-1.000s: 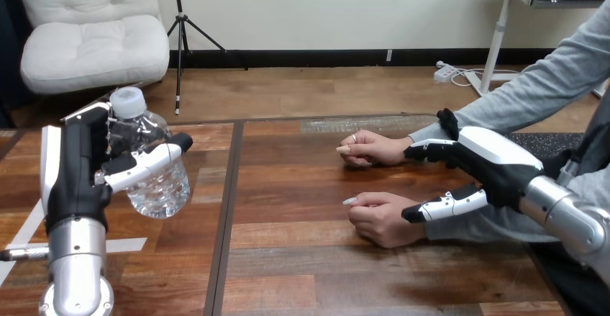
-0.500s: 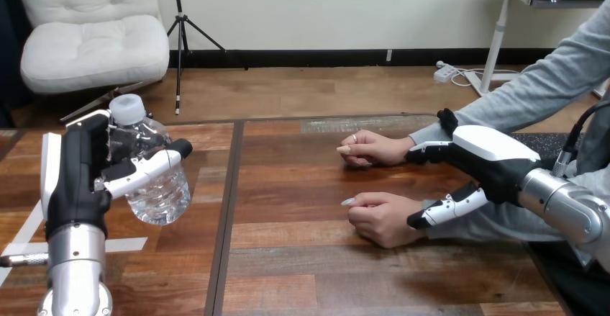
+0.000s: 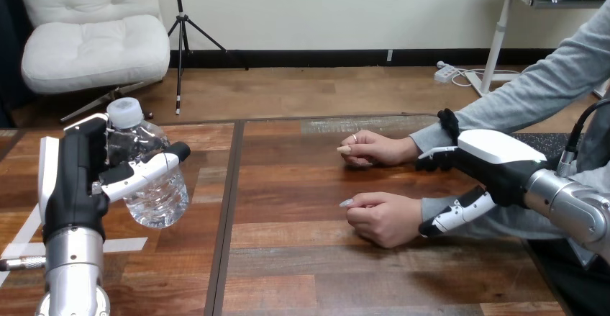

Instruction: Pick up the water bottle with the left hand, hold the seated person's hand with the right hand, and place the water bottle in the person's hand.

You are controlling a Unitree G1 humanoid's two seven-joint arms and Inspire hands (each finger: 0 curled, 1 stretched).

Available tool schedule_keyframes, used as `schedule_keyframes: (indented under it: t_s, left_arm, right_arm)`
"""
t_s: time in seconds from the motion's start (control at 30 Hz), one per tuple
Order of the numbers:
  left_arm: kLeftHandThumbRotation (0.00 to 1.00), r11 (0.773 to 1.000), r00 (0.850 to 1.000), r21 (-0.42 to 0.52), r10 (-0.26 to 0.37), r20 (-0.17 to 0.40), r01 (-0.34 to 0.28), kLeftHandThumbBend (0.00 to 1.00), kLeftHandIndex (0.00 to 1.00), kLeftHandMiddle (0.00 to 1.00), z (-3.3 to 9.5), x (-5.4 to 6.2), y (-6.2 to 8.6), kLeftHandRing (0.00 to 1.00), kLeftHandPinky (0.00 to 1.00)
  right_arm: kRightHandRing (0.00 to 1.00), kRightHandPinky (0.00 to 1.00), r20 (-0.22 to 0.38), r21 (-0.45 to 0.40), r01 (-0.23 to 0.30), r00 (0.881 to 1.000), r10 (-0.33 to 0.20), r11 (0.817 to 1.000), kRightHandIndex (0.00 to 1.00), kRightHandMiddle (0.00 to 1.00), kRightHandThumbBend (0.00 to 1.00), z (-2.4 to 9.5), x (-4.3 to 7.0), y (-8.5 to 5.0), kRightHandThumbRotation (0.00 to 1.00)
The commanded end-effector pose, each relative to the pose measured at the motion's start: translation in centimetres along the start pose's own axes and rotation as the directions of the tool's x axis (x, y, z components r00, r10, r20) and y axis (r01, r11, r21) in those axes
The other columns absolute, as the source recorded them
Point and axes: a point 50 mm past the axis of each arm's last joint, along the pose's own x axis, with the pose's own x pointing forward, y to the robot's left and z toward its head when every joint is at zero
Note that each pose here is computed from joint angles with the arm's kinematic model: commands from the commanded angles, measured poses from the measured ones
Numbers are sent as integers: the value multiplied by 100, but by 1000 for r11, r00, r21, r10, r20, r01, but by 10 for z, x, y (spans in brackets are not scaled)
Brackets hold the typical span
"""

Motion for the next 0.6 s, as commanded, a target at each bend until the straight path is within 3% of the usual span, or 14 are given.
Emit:
schedule_keyframes:
  t_s: [0.0,0.57]
  left_arm:
    - [0,1000,989,-17,20,144,-18,68,43,42,32,7,4,38,32]
    - [0,1000,988,-5,22,154,-22,68,43,42,33,6,8,38,32]
  right_arm:
    - [83,83,1,-75,90,996,-90,993,83,84,100,2,2,-41,49]
    - [84,78,-81,-108,20,996,-29,994,84,84,100,-6,2,-39,50]
